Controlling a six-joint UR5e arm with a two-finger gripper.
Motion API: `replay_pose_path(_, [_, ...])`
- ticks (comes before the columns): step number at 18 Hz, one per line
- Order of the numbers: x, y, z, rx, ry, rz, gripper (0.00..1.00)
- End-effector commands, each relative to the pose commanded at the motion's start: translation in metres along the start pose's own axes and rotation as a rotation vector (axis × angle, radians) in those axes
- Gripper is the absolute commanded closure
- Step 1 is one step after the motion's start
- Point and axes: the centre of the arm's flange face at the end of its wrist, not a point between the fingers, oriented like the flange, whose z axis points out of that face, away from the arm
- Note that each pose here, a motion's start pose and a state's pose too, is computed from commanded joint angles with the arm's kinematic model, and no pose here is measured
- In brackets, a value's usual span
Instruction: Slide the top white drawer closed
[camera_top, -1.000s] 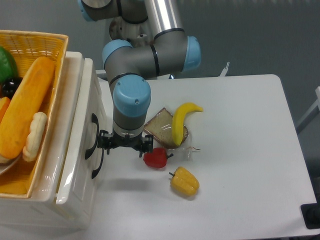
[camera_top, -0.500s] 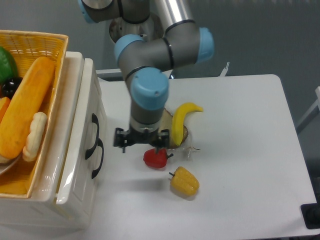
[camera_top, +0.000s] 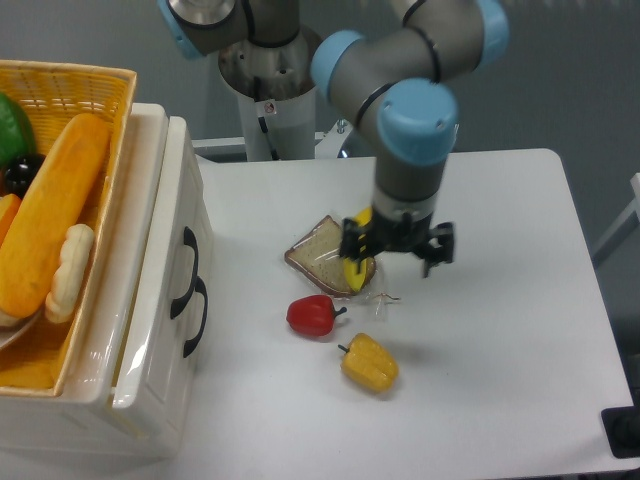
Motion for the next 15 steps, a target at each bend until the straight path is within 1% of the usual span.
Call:
replay_pose_path(2, [-0.014, 0.026, -0.013, 0.002, -0.020, 0.000, 0.00])
replay_pose_path(4, [-0.018, 0.048, -0.025, 0.001, -0.033, 0.014, 0.00])
replay_pose_path(6, [-0.013, 0.062, -0.032, -0.006, -0.032, 0.083, 0.00])
replay_pose_path(7, [-0.013, 0.073, -0.035, -0.015, -0.021, 0.101, 0.00])
replay_pose_path(9, [-0.015, 0.106, -0.045, -0.025, -0.009, 0.090, 0.00])
replay_pose_path(10, [-0.015, 0.117, -0.049, -0.028, -0.008, 0.098, 0.00])
replay_pose_path(13, [-0.014, 0.135, -0.055, -0.039, 0.024, 0.128, 0.00])
replay_pose_path(15, [-0.015, 0.140, -0.058, -0.040, 0.025, 0.133, 0.00])
